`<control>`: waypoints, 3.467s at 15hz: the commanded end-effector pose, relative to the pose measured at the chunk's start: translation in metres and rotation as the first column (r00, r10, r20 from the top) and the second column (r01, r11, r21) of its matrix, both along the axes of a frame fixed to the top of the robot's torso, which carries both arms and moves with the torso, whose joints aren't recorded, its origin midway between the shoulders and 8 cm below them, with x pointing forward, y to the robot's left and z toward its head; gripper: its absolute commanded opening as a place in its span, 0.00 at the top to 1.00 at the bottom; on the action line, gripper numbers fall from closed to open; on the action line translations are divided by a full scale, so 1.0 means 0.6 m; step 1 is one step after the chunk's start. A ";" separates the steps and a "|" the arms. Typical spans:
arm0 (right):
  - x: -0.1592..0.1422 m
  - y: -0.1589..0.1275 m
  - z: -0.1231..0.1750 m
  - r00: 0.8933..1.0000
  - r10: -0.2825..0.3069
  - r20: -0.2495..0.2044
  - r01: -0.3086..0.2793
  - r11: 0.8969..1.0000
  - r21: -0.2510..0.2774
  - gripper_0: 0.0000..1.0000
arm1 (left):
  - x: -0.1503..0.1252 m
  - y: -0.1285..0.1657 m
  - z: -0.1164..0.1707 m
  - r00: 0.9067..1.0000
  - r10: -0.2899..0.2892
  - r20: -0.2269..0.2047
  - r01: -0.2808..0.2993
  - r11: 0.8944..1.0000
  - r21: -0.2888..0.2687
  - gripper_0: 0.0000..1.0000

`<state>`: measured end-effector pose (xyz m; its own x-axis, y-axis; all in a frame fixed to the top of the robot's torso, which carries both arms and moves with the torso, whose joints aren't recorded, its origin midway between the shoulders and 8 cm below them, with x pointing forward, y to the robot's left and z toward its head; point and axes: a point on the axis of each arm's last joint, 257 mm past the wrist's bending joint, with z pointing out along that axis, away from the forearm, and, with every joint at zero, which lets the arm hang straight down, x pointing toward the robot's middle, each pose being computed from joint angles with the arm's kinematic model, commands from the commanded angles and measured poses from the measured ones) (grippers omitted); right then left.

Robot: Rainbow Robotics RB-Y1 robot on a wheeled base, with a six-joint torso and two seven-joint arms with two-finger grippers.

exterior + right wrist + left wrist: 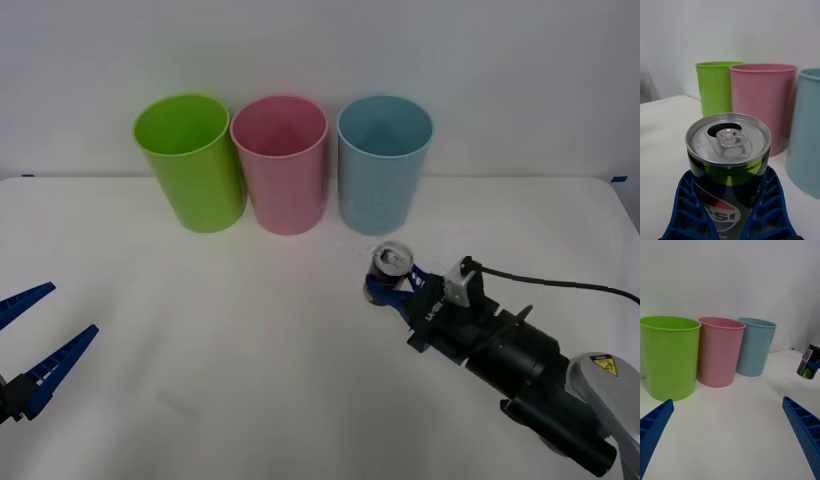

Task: Grasp the object on the table and drop it into the matching bin: aluminum can to the light blue bin, PET bottle to the pink bin.

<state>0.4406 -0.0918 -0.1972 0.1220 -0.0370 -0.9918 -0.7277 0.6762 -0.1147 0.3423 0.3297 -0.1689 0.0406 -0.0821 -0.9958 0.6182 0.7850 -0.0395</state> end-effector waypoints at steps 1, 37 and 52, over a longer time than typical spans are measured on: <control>-0.013 -0.034 0.043 1.000 -0.024 -0.006 0.024 0.998 0.052 1.00 | 0.000 0.000 0.000 1.000 0.000 0.000 0.000 1.000 0.000 0.00; 0.361 -0.047 0.308 0.970 -0.244 0.011 0.237 0.949 0.208 1.00 | 0.000 0.000 0.000 1.000 0.000 0.000 0.000 1.000 0.000 0.00; 0.343 -0.051 0.300 0.982 -0.184 0.032 0.177 0.971 0.160 0.00 | 0.000 0.000 0.000 1.000 0.000 0.000 0.000 1.000 0.000 0.00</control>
